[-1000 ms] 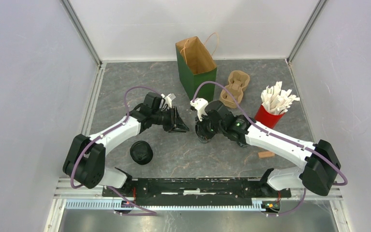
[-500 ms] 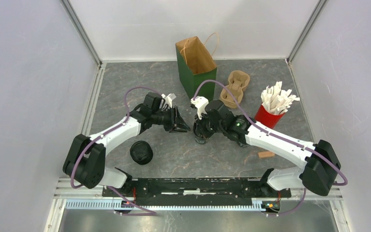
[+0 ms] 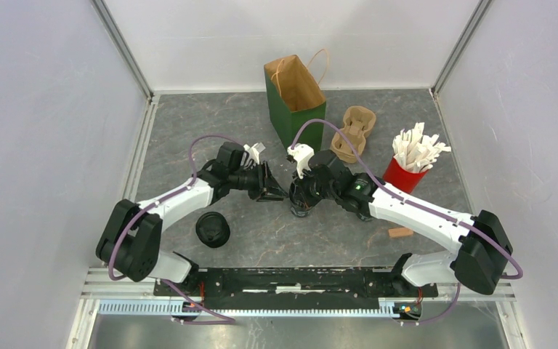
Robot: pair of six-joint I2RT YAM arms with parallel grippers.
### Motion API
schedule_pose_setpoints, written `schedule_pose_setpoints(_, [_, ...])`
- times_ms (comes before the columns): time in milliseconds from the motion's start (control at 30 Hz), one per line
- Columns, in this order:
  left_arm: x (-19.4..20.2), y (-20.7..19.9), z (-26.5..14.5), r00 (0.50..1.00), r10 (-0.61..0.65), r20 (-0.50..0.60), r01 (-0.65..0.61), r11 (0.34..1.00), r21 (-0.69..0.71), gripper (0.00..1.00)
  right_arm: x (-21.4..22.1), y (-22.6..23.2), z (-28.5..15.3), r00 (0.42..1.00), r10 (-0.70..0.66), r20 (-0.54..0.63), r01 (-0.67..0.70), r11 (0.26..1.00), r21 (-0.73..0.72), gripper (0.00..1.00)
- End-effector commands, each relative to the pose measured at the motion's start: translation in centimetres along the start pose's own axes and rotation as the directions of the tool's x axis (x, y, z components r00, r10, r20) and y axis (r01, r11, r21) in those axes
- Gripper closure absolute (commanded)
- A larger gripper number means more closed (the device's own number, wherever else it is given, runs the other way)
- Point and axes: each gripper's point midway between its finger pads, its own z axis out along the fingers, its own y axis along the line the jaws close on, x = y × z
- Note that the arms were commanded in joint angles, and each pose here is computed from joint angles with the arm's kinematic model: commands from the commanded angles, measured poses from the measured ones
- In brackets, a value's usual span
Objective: Pack the takeout coffee
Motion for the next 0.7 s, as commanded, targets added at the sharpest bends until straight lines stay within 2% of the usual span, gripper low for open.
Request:
schedule_pose_setpoints(0, [-0.25,-1.37,0.36,1.0,-0.015,-0.002,0.015,0.997,0.072,0.61,-1.75,0.55,-0.43,0.997,0.007,0.073,-0.006,1.0,-0.015,1.0])
schedule_pose_setpoints(667, [-0.26,-1.0,0.73,0.999,-0.036,0.0,0.036,0.997,0.073,0.62,-1.96,0.54,-0.52,0.997,0.007,0.078,-0.006,1.0,-0.013,1.0])
